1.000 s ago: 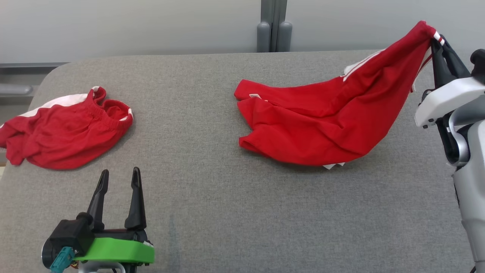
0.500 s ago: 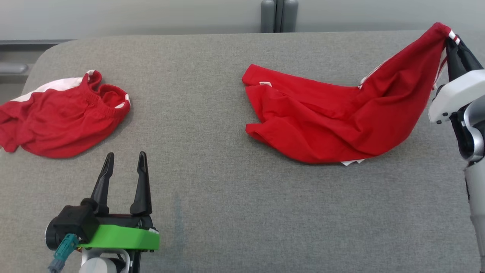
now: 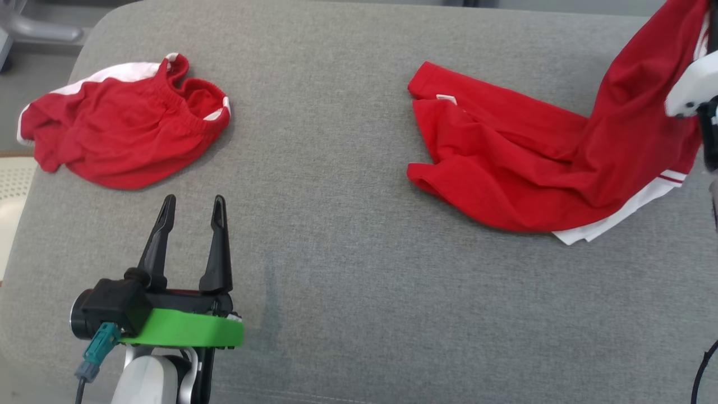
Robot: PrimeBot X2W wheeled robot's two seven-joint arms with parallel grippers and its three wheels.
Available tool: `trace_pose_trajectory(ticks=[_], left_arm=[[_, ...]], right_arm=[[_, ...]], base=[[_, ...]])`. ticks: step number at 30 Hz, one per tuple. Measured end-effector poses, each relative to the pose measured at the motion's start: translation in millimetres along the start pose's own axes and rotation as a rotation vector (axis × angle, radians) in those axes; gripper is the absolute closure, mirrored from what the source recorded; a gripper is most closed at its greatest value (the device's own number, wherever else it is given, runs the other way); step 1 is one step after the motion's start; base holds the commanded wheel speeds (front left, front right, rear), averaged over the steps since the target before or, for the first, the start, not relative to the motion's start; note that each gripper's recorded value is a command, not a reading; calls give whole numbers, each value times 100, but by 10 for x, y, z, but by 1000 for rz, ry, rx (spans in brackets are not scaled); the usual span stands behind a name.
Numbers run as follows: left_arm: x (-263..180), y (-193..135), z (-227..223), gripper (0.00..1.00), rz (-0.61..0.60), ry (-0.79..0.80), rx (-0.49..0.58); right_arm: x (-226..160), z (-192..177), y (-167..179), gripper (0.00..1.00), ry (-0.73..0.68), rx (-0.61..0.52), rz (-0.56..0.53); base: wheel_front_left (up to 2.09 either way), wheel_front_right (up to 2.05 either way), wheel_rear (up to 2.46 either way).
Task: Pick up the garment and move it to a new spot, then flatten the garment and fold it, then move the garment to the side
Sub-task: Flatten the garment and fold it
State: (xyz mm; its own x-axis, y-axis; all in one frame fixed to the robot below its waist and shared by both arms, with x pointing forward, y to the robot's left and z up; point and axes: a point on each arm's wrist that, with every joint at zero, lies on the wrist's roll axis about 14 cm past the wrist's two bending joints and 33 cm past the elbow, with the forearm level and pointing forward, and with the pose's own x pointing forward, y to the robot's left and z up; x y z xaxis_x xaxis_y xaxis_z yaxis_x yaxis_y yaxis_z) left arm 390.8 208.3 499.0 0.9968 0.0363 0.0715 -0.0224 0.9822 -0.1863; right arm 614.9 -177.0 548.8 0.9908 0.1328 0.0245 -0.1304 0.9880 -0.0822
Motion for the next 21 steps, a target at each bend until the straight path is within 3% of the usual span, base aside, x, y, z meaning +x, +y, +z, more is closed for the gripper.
trace_pose_trajectory(ticks=[2, 4, 9, 13, 21], left_arm=[[8, 21, -11, 0, 5, 4, 4], [12, 51, -17, 0, 13, 7, 9], [20, 81, -2, 0, 22, 3, 14], [-10, 105, 34, 0, 31, -6, 13], [-108, 73, 65, 0, 23, -14, 4]], right_arm=[[75, -56, 5, 100, 7, -1, -5], [115, -230, 109, 0, 56, 6, 11], [118, -468, 182, 0, 132, 7, 22], [53, -438, 160, 0, 132, -10, 22], [-382, -523, 30, 0, 169, 53, -20]], base=[[0, 0, 0], [0, 0, 0], [0, 0, 0], [0, 0, 0], [0, 0, 0]])
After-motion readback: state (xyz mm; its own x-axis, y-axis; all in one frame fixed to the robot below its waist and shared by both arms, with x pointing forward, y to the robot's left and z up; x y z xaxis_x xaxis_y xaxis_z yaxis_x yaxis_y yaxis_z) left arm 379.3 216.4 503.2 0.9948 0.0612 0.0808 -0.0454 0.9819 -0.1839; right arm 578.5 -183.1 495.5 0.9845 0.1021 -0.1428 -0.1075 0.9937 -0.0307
